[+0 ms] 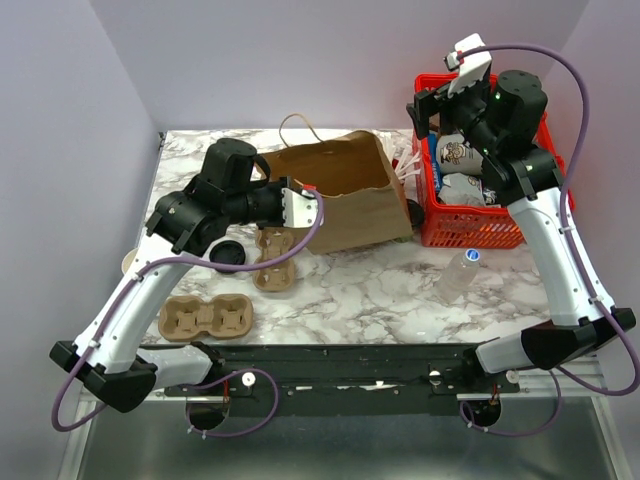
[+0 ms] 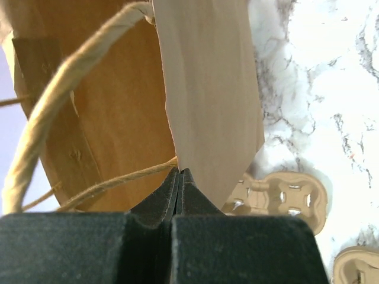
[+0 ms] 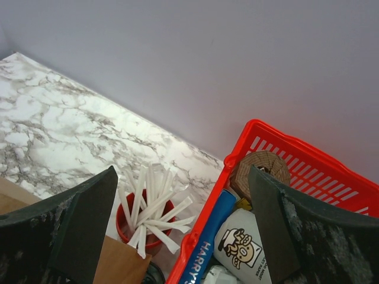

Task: Pack the takeout coffee

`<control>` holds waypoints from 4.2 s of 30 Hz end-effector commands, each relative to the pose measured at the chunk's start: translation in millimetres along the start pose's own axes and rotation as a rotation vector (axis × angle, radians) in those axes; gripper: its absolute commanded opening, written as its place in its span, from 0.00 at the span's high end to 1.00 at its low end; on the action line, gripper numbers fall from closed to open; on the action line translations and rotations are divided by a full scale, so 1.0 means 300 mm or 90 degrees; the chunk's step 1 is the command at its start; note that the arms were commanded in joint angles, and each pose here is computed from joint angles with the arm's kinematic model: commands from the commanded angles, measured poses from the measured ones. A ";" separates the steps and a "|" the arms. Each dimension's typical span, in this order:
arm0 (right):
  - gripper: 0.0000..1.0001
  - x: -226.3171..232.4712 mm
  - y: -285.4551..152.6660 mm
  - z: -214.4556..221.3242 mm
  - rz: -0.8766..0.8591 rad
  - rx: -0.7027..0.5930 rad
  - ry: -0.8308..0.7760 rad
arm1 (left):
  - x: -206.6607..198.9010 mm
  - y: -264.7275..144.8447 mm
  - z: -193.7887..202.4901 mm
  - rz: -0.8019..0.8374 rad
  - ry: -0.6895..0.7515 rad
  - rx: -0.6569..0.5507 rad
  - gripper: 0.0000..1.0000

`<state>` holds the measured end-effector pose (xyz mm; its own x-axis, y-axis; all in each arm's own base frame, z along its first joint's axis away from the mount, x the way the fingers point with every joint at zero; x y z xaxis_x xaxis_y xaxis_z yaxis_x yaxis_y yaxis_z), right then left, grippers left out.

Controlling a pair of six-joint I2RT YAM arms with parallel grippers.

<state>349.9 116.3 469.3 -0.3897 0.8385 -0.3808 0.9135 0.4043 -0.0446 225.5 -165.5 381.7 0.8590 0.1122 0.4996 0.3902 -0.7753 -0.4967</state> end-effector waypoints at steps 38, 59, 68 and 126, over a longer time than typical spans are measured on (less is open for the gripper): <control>0.00 0.188 -0.010 0.137 -0.299 0.141 0.070 | -0.055 0.038 0.010 -0.010 0.047 -0.033 1.00; 0.00 0.149 -0.094 0.069 -0.310 0.158 0.057 | 0.073 -0.146 -0.122 -0.233 -0.181 -0.084 0.06; 0.01 0.226 -0.181 0.121 -0.478 0.163 0.055 | 0.178 -0.131 0.050 -0.331 -0.461 -0.002 0.01; 0.99 0.378 -0.089 0.300 -0.541 0.226 -0.023 | -0.176 0.152 0.639 0.061 -0.434 0.290 0.24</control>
<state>297.9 171.6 338.7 -0.9604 0.2597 -0.1009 0.2671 0.7554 -0.5984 242.7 -82.0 192.2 0.9204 0.3857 0.0634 0.2506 -0.4578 -0.8530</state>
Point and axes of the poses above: each gripper's point midway between its finger pads, its own y axis out along the fingers, its own x axis along the line the jaws close on, z = x × y, the point moved 7 cm from there along -y, back along the fingers, and after that the axes turned 7 degrees about -y, right-handed, at the moved point
